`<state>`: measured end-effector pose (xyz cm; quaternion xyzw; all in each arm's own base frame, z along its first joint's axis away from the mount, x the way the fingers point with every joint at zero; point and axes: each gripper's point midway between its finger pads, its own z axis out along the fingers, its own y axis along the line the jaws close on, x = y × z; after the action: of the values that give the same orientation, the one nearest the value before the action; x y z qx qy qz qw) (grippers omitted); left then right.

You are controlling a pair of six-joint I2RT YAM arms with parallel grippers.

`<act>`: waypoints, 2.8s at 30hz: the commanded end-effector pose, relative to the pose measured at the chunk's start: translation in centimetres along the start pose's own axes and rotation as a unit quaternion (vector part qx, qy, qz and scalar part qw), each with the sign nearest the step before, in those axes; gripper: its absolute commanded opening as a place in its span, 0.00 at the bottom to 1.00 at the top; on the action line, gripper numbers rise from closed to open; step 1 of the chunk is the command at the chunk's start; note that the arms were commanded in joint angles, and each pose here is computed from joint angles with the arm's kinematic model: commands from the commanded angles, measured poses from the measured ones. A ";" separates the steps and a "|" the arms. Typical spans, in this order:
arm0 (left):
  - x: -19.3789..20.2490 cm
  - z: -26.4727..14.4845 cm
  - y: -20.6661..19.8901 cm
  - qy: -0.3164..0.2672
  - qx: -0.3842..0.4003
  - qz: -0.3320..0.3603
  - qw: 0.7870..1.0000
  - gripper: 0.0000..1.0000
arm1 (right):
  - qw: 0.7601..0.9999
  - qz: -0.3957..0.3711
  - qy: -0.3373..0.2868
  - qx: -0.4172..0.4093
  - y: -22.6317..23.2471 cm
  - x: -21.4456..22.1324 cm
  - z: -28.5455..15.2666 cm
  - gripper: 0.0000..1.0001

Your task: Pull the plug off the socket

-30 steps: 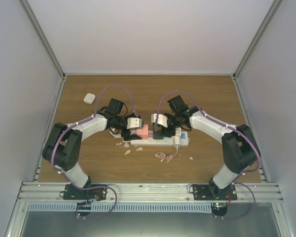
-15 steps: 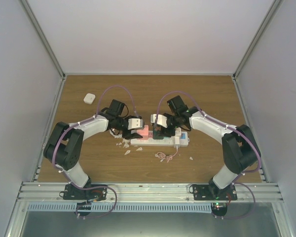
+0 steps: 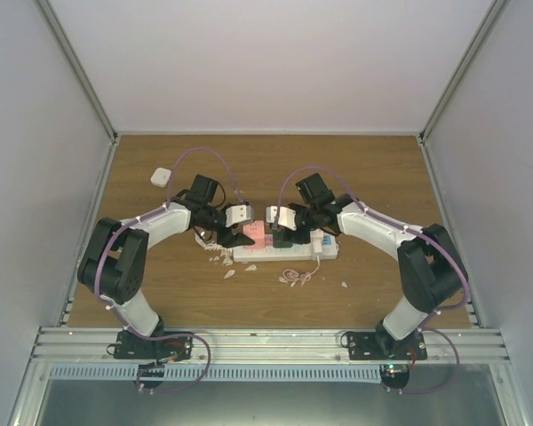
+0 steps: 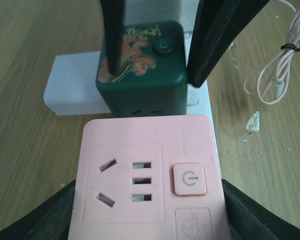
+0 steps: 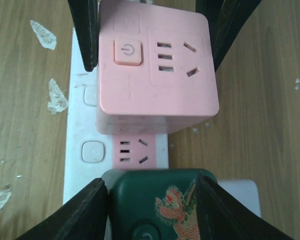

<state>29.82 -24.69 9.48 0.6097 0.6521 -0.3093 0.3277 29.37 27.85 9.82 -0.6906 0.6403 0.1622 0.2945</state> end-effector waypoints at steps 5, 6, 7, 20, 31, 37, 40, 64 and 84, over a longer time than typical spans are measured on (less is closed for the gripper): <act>-5.0 -1.9 -1.3 -0.108 0.025 0.068 0.991 0.23 | 0.995 0.029 0.083 -0.052 3.4 4.8 2.7 0.44; -4.9 -1.9 -1.4 -0.107 0.022 0.073 0.991 0.22 | 0.995 0.028 0.083 -0.052 3.5 4.8 2.7 0.44; -4.8 -1.9 -1.4 -0.105 0.018 0.076 0.991 0.22 | 0.995 0.028 0.085 -0.051 3.5 4.9 2.7 0.44; -3.2 -5.0 0.2 -0.051 -0.016 0.065 0.996 0.21 | 0.997 0.019 0.061 -0.044 3.4 3.3 1.8 0.47; 0.3 -13.5 5.9 0.069 -0.125 0.023 0.989 0.24 | 0.999 0.002 0.010 -0.031 3.3 0.5 -0.3 0.54; 5.8 -19.8 8.8 0.230 -0.188 0.022 0.954 0.25 | 1.000 -0.005 -0.010 -0.025 3.3 -0.6 -1.1 0.58; 8.0 -22.9 9.7 0.299 -0.205 0.033 0.931 0.24 | 0.999 -0.007 -0.020 -0.024 3.3 -1.1 -1.6 0.58; 19.8 -31.4 14.1 0.615 -0.148 0.098 0.768 0.27 | 0.999 -0.017 -0.044 -0.014 3.3 -2.4 -2.7 0.59; 23.1 -29.6 15.3 0.658 -0.095 0.120 0.737 0.47 | 0.999 -0.012 -0.035 -0.023 3.5 -1.7 -2.1 0.58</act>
<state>41.39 13.79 7.39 0.6993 0.6639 0.2480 -0.0930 25.90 27.83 12.20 -0.6987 0.6167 0.1890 0.3097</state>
